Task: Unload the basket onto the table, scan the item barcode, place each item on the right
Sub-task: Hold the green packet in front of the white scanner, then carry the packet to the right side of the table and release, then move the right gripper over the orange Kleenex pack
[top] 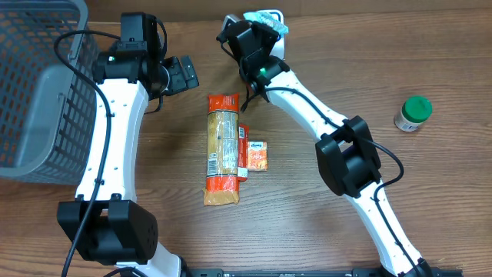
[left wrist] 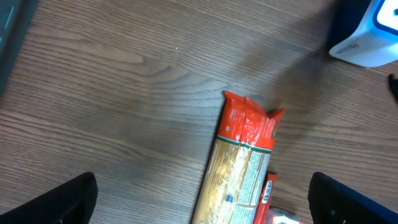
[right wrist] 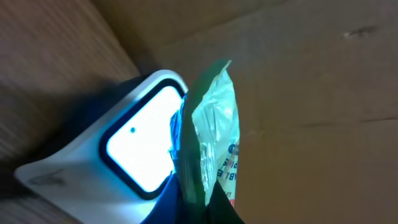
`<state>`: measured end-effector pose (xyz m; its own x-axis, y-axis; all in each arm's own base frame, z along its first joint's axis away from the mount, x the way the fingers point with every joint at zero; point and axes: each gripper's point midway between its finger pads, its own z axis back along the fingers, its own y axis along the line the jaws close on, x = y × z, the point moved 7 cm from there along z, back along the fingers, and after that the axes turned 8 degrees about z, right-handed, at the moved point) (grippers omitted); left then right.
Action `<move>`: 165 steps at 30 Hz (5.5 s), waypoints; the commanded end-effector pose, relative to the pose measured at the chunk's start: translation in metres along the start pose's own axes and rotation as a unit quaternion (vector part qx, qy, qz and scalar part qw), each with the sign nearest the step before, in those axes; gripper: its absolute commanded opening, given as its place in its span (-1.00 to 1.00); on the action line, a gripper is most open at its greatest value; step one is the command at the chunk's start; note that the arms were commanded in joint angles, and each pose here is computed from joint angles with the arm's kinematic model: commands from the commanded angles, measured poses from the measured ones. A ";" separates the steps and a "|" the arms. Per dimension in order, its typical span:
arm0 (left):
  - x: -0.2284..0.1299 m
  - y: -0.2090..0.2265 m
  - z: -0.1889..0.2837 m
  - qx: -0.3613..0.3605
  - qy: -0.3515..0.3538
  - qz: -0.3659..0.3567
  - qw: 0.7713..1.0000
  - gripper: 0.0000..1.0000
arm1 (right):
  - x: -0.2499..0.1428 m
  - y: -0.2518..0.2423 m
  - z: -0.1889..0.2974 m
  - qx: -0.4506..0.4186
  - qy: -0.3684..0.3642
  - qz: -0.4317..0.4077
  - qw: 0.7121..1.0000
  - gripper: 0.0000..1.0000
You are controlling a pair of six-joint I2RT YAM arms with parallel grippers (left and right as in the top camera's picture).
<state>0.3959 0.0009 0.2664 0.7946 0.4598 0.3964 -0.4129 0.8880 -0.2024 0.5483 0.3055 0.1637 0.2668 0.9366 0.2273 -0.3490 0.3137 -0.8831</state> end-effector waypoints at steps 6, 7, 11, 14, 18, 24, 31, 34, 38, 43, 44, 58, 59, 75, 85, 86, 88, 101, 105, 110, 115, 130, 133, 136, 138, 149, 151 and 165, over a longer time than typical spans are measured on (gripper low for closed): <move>0.001 0.000 -0.002 0.004 0.000 -0.006 1.000 0.99 | -0.002 0.022 0.000 0.073 -0.017 -0.023 0.997 -0.93; 0.001 0.000 -0.002 0.004 0.000 -0.006 1.000 0.99 | -0.002 0.022 0.000 0.075 -0.018 -0.023 0.997 -0.93; 0.001 0.000 -0.002 0.004 0.000 -0.007 1.000 0.99 | -0.001 0.023 0.000 0.076 -0.019 -0.023 0.997 -0.93; 0.001 0.000 -0.002 0.004 0.000 -0.007 1.000 0.99 | 0.000 0.026 0.001 0.090 -0.028 -0.021 0.995 -0.93; 0.001 0.000 -0.002 0.004 0.000 -0.007 1.000 0.99 | 0.001 0.029 0.002 0.101 -0.034 -0.029 0.994 -0.93; 0.001 0.000 -0.002 0.004 0.000 -0.007 1.000 0.99 | 0.001 -0.004 0.013 0.077 -0.033 -0.079 0.993 -0.93; 0.001 0.000 -0.002 0.004 0.000 -0.007 1.000 0.99 | -0.010 -0.088 0.051 0.050 -0.052 -0.174 0.982 -0.93; 0.001 0.000 -0.002 0.004 0.000 -0.007 1.000 0.99 | -0.022 -0.118 0.072 0.068 -0.058 -0.209 0.974 -0.93; 0.001 0.000 -0.002 0.004 0.000 -0.007 1.000 0.99 | -0.049 -0.139 0.100 0.146 -0.054 -0.241 0.958 -0.93; 0.001 0.000 -0.002 0.005 0.000 -0.006 1.000 0.99 | -0.096 -0.113 0.119 0.314 0.009 -0.223 0.923 -0.93; 0.001 0.000 -0.002 0.005 0.000 -0.006 1.000 0.99 | -0.108 -0.104 0.121 0.351 0.034 -0.217 0.910 -0.93; 0.001 0.000 -0.002 0.004 0.000 -0.007 1.000 0.99 | -0.256 0.007 0.098 0.527 0.295 -0.210 0.769 -0.93; 0.001 0.000 -0.002 0.004 0.000 -0.007 1.000 0.99 | -0.267 0.015 0.096 0.525 0.310 -0.206 0.766 -0.93; 0.001 0.000 -0.002 0.004 0.000 -0.007 1.000 0.99 | -0.257 -0.031 0.084 0.411 0.359 -0.395 0.739 0.42; 0.001 0.000 -0.002 0.004 0.000 -0.007 1.000 0.99 | -0.251 0.022 0.103 0.494 0.412 -0.472 0.603 -0.88; 0.001 0.000 -0.002 0.004 0.000 -0.007 1.000 0.99 | -0.252 0.029 0.103 0.496 0.416 -0.469 0.602 -0.90; 0.001 0.000 -0.002 0.004 0.000 -0.007 1.000 0.99 | -0.253 0.045 0.104 0.499 0.419 -0.460 0.603 -0.90; 0.001 0.000 -0.002 0.004 0.000 -0.007 1.000 0.99 | -0.289 0.081 0.115 0.416 0.509 -0.353 0.665 -0.90; 0.001 0.000 -0.002 0.004 0.000 -0.007 1.000 0.99 | -0.296 0.078 0.112 0.402 0.516 -0.350 0.670 -0.90; 0.001 0.000 -0.002 0.004 0.000 -0.007 1.000 0.99 | -0.301 0.075 0.107 0.393 0.515 -0.357 0.673 -0.89; 0.001 0.000 -0.002 0.004 0.000 -0.007 1.000 0.99 | -0.310 0.072 0.114 0.380 0.538 -0.331 0.675 -0.87; 0.001 0.000 -0.002 0.004 0.000 -0.007 1.000 0.99 | -0.327 0.059 0.113 0.285 0.582 -0.304 0.698 -0.86; 0.001 0.000 -0.002 0.004 0.000 -0.007 1.000 0.99 | -0.325 0.053 0.115 0.270 0.582 -0.323 0.696 -0.88; 0.001 0.000 -0.002 0.004 0.000 -0.007 1.000 0.99 | -0.314 0.035 0.121 0.272 0.553 -0.358 0.702 -0.88; 0.001 0.000 -0.002 0.004 0.000 -0.007 1.000 0.99 | -0.299 0.021 0.129 0.288 0.516 -0.394 0.704 -0.88; 0.001 0.000 -0.002 0.004 0.000 -0.007 1.000 0.99 | -0.197 -0.032 0.180 0.423 0.241 -0.509 0.710 0.41; 0.001 0.000 -0.002 0.004 0.000 -0.007 1.000 0.99 | -0.179 -0.030 0.183 0.469 0.200 -0.517 0.687 -0.37; 0.001 0.000 -0.002 0.004 0.000 -0.007 1.000 0.99 | -0.123 0.059 0.199 0.534 0.127 -0.455 0.701 -0.91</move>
<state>0.3958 0.0009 0.2663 0.7950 0.4598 0.3957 -0.4129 0.8880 -0.2024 0.3297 0.2251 0.1883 0.9192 0.2282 0.3210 -0.3508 0.8447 0.4041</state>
